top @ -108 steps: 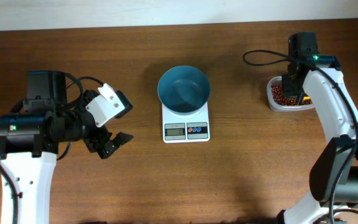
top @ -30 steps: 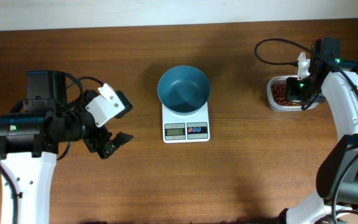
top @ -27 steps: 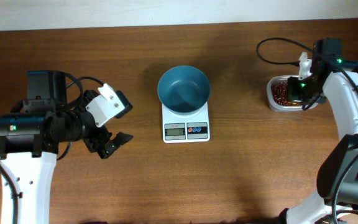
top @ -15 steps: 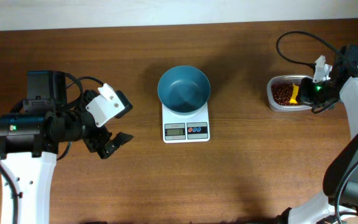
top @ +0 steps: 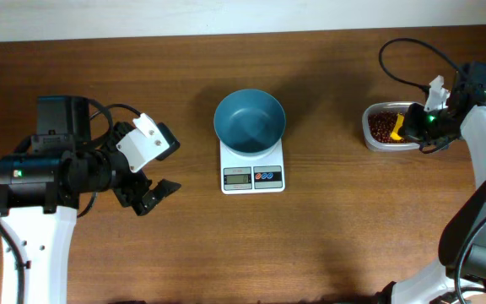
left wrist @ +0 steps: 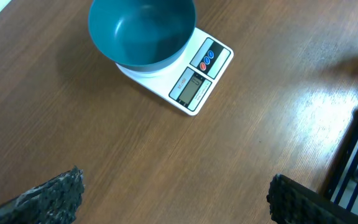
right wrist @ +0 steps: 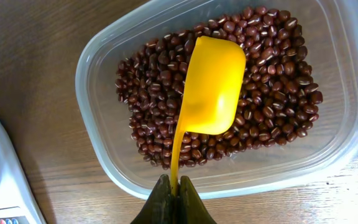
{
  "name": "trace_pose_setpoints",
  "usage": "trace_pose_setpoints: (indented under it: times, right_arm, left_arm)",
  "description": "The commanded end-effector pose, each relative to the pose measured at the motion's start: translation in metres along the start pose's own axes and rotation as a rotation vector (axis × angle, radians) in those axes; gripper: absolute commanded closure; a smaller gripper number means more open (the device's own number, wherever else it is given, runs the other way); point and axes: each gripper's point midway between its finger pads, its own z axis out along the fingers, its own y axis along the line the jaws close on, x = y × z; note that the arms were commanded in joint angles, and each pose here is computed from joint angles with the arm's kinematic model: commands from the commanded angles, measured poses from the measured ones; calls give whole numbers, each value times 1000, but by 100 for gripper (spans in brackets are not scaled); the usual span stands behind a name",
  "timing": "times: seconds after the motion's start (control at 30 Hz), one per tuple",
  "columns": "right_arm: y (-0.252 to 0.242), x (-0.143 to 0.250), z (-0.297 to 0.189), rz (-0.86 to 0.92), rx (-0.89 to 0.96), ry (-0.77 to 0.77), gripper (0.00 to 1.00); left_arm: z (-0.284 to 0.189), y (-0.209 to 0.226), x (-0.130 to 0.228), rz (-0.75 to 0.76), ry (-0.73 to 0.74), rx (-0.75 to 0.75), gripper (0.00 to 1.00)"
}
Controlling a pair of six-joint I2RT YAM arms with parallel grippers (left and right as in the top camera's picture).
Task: Scoop item into bowl and weigh 50g on scale
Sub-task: 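Push the scoop through the red beans with the right gripper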
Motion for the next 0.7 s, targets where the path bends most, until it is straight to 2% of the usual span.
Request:
trace_pose_setpoints:
  times: [0.0,0.2,0.67]
  right_arm:
    - [6,12,11,59,-56,50,96]
    - [13,16,10,97,-96,68,96]
    - [13,18,10,304,-86,84,96]
  left_arm:
    - [-3,0,-4,13,-19,1,1]
    - [-3,-1,-3,12,-18,2,1]
    - [-3,0,-4,13,-19,1,1]
